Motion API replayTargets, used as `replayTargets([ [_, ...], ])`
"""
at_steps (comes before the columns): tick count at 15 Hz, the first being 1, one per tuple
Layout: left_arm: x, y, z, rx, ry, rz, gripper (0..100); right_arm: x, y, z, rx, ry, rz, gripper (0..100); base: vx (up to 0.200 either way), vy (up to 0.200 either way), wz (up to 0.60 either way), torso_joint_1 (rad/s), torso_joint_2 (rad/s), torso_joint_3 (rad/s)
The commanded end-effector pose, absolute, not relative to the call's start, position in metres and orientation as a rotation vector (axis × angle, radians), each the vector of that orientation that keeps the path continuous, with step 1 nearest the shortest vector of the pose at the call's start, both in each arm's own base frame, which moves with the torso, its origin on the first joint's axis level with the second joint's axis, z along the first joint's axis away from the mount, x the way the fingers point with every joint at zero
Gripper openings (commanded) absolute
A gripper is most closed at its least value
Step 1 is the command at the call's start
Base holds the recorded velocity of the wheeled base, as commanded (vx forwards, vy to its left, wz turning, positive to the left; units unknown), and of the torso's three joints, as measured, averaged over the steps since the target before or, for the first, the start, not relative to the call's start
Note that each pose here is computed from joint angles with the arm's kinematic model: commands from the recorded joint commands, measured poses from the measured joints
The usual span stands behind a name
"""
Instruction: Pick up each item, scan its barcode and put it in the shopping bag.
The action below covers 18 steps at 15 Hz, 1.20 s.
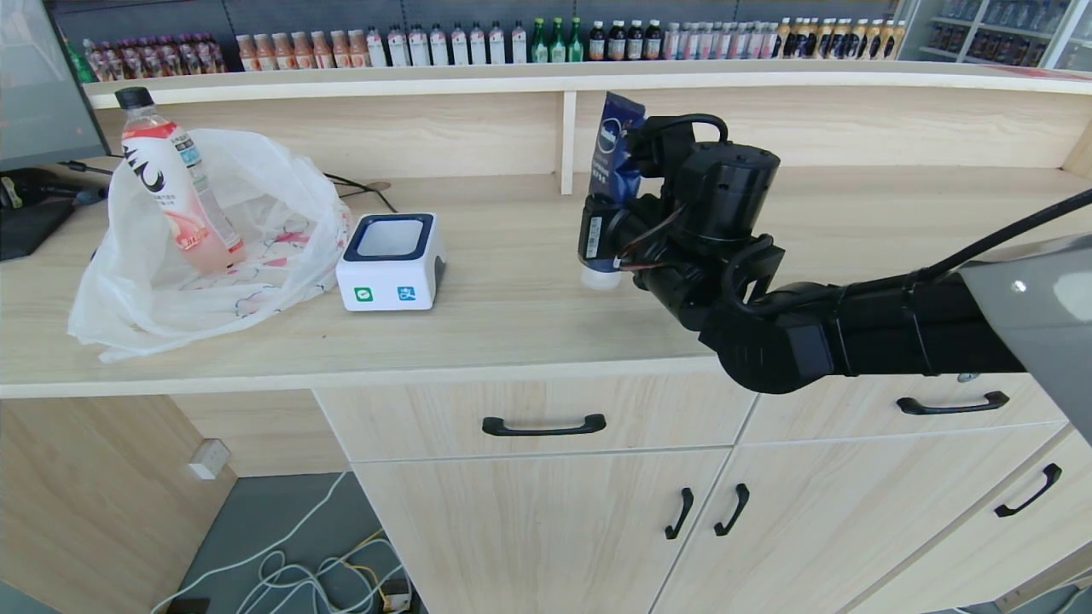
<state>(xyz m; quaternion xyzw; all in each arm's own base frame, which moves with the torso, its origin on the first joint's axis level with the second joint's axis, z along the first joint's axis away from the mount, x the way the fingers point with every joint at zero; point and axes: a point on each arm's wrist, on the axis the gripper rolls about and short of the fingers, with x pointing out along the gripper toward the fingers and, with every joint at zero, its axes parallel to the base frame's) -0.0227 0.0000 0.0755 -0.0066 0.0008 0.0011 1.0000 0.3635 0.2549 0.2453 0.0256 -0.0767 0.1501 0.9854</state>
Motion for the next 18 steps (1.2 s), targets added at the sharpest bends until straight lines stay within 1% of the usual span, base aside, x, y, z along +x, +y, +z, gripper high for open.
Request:
replayTargets([
  [1, -0.023, 0.000, 0.076, -0.014, 0.002, 0.003, 100, 0.358, 0.251, 0.257, 0.061, -0.178, 0.300, 0, 0.000, 0.000, 0.00, 0.000, 0.00, 0.000],
  [6, -0.023, 0.000, 0.076, -0.014, 0.002, 0.003, 100, 0.338, 0.244, 0.282, 0.081, -0.222, 0.287, 0, 0.000, 0.000, 0.00, 0.000, 0.00, 0.000],
  [7, -0.023, 0.000, 0.076, -0.014, 0.002, 0.003, 100, 0.334, 0.243, 0.283, 0.081, -0.220, 0.287, 0, 0.000, 0.000, 0.00, 0.000, 0.00, 0.000],
  [11, -0.023, 0.000, 0.076, -0.014, 0.002, 0.003, 100, 0.291, 0.231, 0.276, 0.079, -0.236, 0.304, 0, 0.000, 0.000, 0.00, 0.000, 0.00, 0.000],
  [13, -0.023, 0.000, 0.076, -0.014, 0.002, 0.003, 100, 0.271, 0.224, 0.281, 0.075, -0.250, 0.322, 0, 0.000, 0.000, 0.00, 0.000, 0.00, 0.000],
  [18, -0.023, 0.000, 0.076, -0.014, 0.002, 0.003, 100, 0.241, 0.200, 0.280, 0.091, -0.262, 0.330, 0, 0.000, 0.000, 0.00, 0.000, 0.00, 0.000],
])
